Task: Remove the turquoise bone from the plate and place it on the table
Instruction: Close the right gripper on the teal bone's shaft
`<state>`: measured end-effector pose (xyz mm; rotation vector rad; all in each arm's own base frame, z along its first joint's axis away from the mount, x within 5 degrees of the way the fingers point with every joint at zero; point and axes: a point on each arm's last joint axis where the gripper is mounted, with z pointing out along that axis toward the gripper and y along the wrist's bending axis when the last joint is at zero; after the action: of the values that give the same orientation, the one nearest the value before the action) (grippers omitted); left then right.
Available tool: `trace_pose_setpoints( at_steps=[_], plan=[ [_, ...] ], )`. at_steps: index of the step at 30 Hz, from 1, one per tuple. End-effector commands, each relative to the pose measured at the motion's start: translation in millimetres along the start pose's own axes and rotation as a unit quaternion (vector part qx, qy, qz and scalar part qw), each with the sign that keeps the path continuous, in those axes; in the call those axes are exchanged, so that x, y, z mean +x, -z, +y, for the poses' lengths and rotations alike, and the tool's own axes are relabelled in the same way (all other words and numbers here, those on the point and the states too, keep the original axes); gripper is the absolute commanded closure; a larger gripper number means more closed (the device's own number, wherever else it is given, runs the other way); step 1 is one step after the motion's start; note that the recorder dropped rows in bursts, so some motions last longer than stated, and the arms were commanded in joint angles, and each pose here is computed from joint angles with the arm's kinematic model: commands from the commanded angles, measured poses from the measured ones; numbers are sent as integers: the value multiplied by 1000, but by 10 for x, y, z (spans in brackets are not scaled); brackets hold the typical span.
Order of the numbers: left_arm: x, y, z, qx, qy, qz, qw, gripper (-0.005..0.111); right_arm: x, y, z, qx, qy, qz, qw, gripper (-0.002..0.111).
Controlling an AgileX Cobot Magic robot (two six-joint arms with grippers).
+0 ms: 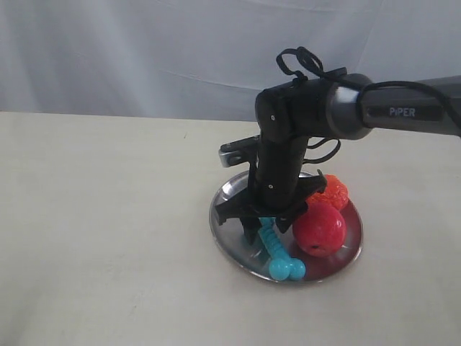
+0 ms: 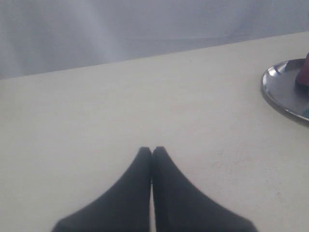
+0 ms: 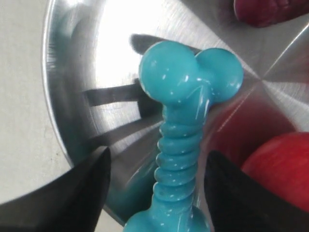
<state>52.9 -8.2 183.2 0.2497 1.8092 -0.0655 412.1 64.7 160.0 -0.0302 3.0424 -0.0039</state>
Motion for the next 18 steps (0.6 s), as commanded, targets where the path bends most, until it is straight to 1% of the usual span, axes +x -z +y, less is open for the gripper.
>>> trace_pose_setpoints(
  at_steps=[1, 18],
  plan=[
    [9, -3, -2, 1, -1, 0, 1000, 107, -16, 4, -13, 2, -1, -6, 1000, 52],
    [9, -3, -2, 1, -1, 0, 1000, 107, -57, -192, -26, 14, 9, -10, 1000, 52]
  ],
)
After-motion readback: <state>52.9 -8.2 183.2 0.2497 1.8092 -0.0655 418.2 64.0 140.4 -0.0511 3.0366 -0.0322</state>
